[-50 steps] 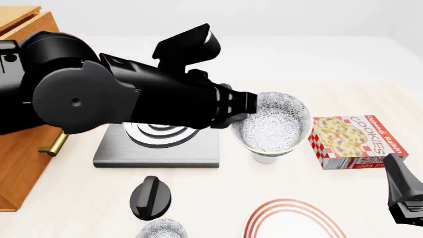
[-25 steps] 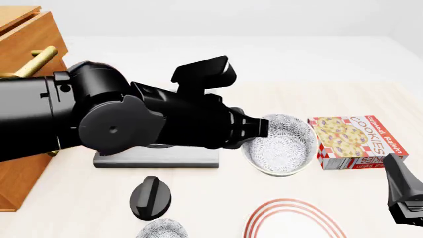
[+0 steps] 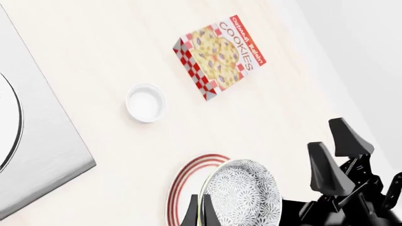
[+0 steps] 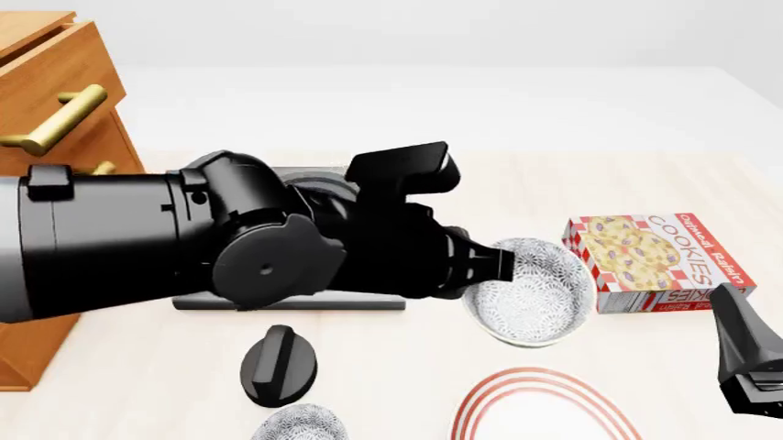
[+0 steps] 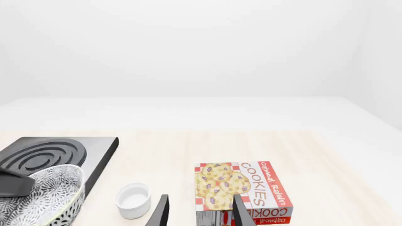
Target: Pick the akita bowl on the wooden cabinet and place it on the plate.
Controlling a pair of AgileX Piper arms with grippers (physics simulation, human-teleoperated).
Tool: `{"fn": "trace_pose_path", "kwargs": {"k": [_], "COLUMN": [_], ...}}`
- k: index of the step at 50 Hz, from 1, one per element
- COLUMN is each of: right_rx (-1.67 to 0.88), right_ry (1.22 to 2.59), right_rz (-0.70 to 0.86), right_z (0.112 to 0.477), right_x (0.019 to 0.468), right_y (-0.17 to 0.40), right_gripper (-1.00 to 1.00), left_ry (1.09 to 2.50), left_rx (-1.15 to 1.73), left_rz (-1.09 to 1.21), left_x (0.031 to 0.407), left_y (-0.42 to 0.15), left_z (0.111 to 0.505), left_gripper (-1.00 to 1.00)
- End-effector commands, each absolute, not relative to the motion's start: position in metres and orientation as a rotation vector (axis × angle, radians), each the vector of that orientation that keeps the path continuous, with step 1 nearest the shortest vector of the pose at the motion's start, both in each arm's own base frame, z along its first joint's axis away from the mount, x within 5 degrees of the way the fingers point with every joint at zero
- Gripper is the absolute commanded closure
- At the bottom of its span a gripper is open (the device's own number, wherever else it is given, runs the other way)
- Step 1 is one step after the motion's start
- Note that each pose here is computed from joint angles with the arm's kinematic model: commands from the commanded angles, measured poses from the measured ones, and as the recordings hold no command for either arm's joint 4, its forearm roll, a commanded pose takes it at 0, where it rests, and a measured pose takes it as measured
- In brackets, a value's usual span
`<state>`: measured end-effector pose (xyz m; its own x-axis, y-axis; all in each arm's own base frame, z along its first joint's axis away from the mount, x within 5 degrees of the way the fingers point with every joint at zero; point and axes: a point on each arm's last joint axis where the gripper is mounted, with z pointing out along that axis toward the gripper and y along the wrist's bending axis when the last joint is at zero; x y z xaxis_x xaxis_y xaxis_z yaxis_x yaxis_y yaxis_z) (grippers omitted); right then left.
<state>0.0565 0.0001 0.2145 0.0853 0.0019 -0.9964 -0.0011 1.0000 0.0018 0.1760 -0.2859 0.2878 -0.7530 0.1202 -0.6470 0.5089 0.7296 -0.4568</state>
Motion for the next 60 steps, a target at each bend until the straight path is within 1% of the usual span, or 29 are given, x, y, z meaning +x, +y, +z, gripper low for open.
{"fn": "trace_pose_path", "kwargs": {"k": [1, 42, 60], "right_rx": [0.001, 0.001, 0.001], "right_ry": [1.485, 1.486, 1.486], "right_rz": [0.002, 0.002, 0.002], "right_z": [0.215, 0.215, 0.215], "right_x": [0.056, 0.057, 0.057], "right_y": [0.0, 0.0, 0.0], "right_gripper": [-1.0, -1.0, -1.0], "left_ry": [2.343, 2.414, 2.431], "left_rx": [0.478, 0.481, 0.498], "left_rz": [-0.866, -0.844, -0.85], "left_x": [0.175, 0.172, 0.167], "left_y": [-0.296, -0.307, -0.317], "left_z": [0.279, 0.239, 0.23], "left_gripper": [1.0, 1.0, 1.0]}}
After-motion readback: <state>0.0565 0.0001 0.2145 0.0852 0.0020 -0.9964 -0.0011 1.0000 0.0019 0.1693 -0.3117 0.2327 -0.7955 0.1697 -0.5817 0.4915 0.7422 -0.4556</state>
